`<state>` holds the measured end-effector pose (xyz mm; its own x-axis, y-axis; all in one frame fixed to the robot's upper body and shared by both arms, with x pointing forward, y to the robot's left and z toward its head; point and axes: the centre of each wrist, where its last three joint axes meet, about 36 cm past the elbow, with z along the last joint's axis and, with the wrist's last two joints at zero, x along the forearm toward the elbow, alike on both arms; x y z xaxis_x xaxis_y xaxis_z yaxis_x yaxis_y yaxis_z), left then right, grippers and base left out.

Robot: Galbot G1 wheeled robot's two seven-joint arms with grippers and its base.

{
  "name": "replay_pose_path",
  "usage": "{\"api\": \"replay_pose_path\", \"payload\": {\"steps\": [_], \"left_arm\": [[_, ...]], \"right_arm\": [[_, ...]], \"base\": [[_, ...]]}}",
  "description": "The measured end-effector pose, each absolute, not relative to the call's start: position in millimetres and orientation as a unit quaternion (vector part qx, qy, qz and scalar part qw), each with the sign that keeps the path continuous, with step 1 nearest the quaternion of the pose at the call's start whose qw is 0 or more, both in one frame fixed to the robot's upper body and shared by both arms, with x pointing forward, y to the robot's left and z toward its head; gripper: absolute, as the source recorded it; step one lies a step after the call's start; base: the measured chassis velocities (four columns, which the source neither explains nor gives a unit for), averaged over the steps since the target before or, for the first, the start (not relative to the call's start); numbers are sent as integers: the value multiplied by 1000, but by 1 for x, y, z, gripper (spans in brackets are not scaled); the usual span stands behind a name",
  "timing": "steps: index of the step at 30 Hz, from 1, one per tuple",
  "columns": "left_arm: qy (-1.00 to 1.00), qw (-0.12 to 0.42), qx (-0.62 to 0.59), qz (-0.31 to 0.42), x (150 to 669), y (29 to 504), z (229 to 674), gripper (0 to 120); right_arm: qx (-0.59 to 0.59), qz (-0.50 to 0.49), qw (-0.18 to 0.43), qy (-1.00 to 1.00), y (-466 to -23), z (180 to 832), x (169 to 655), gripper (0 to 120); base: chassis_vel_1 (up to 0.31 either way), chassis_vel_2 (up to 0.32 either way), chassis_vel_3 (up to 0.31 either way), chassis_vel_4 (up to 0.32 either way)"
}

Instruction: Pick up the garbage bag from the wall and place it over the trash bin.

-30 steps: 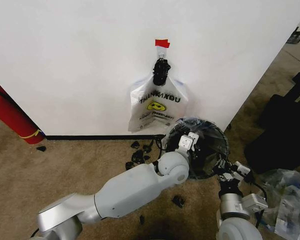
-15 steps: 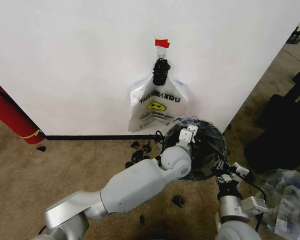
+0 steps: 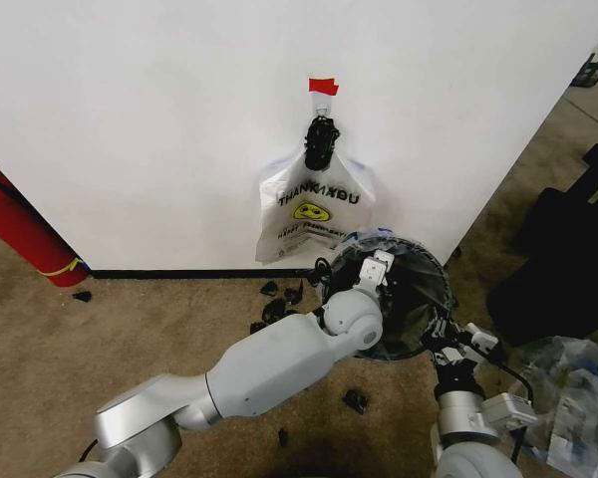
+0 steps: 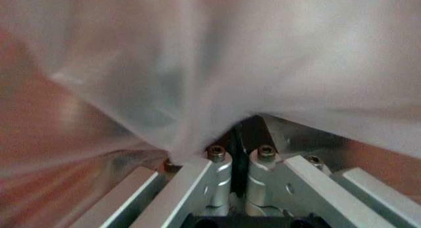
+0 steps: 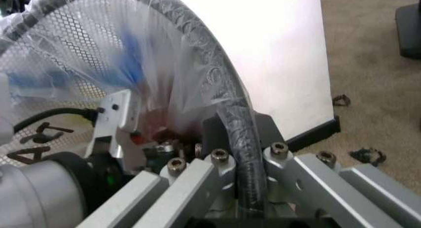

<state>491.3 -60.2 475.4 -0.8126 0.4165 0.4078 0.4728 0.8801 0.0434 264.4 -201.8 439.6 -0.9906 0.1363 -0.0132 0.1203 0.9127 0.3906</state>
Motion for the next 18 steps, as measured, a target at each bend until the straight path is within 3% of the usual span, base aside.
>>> {"api": "replay_pose_path", "payload": {"steps": [8,18], "left_arm": [[-946,190,-255,-61,477,-48,486,0],[-918,230,-317,-58,445,-29,503,0]], "right_arm": [[65,191,14,979,-205,433,267,0],[54,158,31,985,-209,431,264,0]], "base": [[0,0,0,0],[0,0,0,0]]}}
